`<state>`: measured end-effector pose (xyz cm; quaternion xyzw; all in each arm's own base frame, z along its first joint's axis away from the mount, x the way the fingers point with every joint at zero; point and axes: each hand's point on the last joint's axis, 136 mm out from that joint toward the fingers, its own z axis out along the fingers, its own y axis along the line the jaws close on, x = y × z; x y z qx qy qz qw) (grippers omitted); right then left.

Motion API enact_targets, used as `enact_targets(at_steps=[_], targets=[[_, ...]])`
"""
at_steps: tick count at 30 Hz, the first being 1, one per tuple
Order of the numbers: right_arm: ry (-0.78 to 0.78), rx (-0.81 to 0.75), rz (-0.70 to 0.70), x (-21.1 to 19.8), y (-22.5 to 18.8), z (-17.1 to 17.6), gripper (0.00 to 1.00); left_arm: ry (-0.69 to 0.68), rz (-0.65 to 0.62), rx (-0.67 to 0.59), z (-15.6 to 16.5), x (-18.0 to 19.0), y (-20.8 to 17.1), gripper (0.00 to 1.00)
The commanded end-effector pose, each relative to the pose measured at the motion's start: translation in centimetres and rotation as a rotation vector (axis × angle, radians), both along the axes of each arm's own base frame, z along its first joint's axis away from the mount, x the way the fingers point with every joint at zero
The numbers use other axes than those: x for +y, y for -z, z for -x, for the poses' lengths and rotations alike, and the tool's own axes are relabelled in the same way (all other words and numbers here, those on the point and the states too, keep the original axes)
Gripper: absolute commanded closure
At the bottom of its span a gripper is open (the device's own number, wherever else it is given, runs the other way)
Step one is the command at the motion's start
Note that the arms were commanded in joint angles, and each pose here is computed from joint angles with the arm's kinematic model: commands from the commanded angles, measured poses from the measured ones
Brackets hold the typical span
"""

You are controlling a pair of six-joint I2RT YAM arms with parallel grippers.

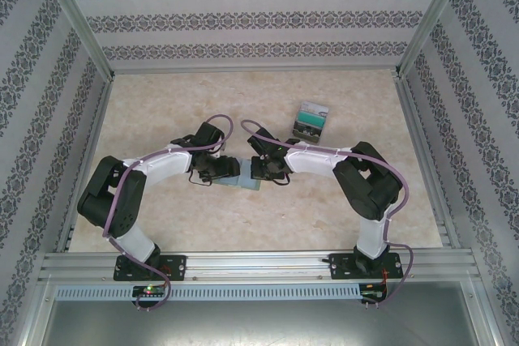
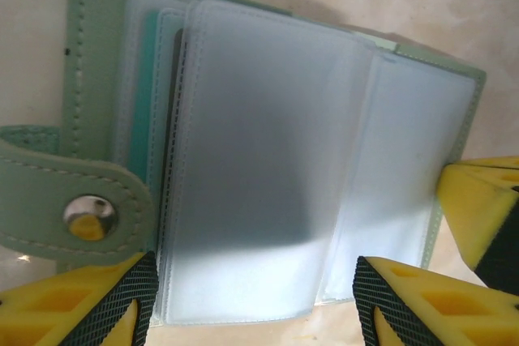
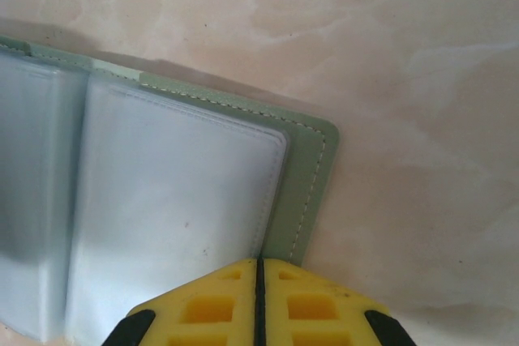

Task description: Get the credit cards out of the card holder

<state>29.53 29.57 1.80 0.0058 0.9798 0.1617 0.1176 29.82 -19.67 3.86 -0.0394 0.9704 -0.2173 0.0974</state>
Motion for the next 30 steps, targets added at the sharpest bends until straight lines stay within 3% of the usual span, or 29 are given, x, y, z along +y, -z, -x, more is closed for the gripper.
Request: enact_targets(at_steps=[1,10,16,19,21,30], targets=[[0.002,0.063,0.034,-0.5,1.8,1.2,1.0,0.047,0.091,0.002,0.4,-1.8,-0.2,0.34],[0.006,0.065,0.032,-0.6,1.9,1.3,1.0,0.093,0.195,-0.027,0.4,-3.6,-1.7,0.33],[0.02,0.017,0.038,-1.2,0.7,0.9,1.0,0.097,0.192,-0.043,0.5,-3.5,-2.3,0.12],[0.039,-0.025,0.042,-1.8,-0.5,0.3,0.97,0.096,0.19,-0.053,0.4,-3.4,-2.7,0.07],[0.048,-0.046,0.041,-2.1,-1.1,0.1,0.95,0.089,0.173,-0.062,0.3,-3.1,-3.0,0.0],[0.041,-0.121,-0.087,-0.4,-5.1,-1.1,0.86,-0.047,0.009,-0.122,-1.1,1.6,-3.5,0.01]])
